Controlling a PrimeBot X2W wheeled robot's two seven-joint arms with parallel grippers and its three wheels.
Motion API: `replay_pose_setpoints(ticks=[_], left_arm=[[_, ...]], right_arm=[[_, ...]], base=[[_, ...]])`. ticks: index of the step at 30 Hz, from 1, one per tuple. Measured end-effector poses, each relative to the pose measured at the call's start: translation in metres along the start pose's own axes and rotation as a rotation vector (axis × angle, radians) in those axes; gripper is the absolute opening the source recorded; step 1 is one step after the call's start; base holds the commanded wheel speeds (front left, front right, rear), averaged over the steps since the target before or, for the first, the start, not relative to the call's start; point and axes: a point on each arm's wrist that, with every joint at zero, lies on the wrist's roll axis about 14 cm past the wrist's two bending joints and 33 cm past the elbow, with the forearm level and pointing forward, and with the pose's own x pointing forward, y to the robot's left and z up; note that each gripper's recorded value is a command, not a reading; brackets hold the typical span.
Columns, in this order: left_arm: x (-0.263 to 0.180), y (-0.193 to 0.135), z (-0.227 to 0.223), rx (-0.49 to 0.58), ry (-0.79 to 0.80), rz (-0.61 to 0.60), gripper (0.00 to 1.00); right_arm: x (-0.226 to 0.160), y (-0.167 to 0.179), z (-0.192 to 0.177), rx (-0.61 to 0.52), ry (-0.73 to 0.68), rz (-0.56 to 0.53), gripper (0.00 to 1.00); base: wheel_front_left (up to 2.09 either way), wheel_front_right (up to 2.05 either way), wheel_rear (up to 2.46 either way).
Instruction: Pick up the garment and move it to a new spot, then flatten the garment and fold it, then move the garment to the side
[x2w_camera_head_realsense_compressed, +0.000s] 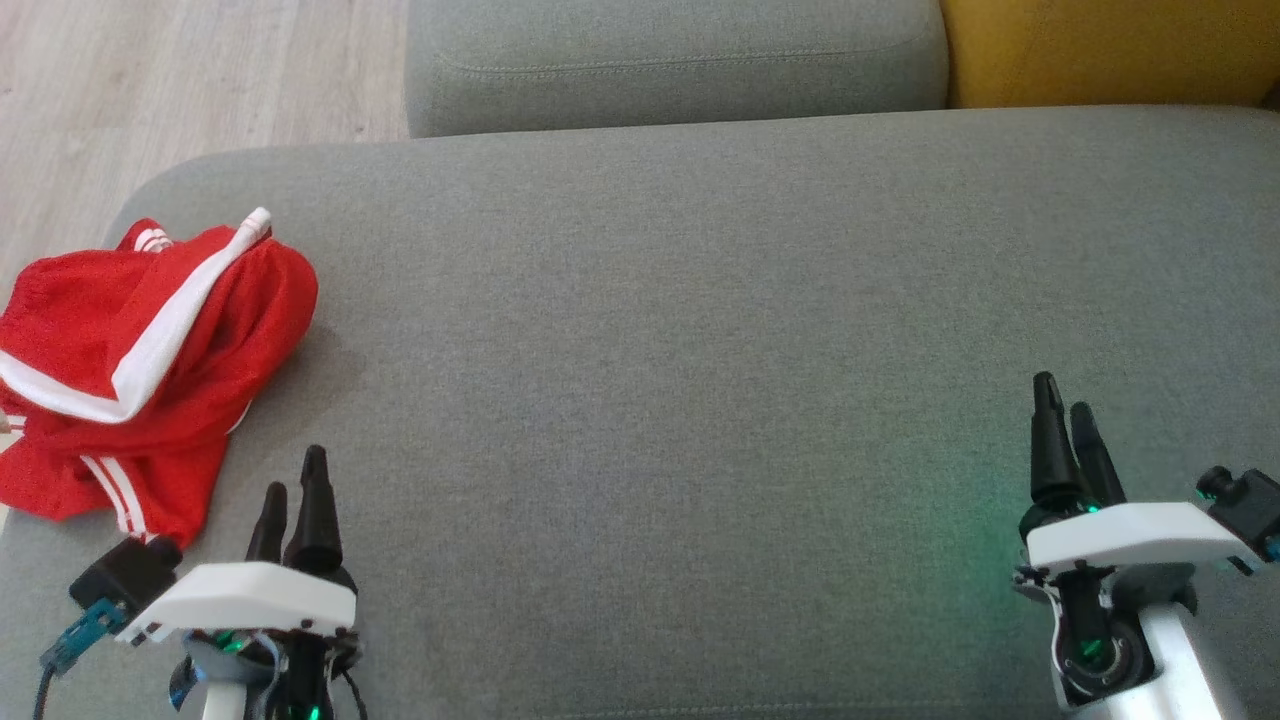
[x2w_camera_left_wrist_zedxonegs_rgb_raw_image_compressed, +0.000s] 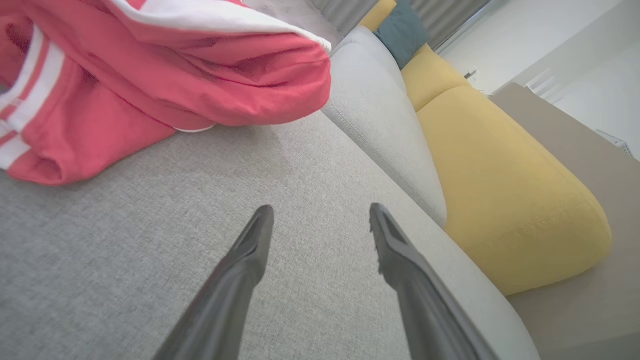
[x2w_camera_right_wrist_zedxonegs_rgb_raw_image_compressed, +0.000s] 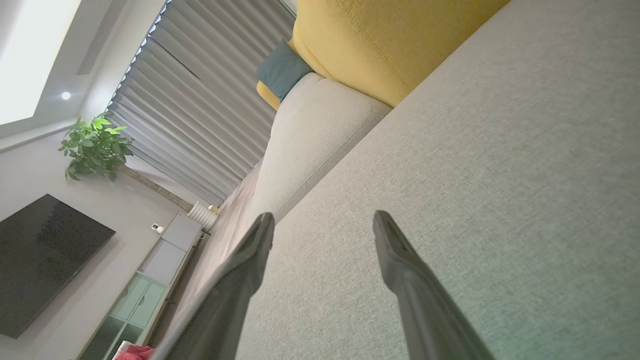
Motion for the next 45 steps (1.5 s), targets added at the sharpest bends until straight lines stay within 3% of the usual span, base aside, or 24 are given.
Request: replay_pose_setpoints(ticks=[45], left_arm=[[0.011, -0.033, 0.02, 0.66, -0.169, -0.049, 1.0]], right_arm=[[0.009, 0.02, 0.005, -0.577, -0.054, 0.099, 1.0]], base=[[0.0, 0.0, 0.0]])
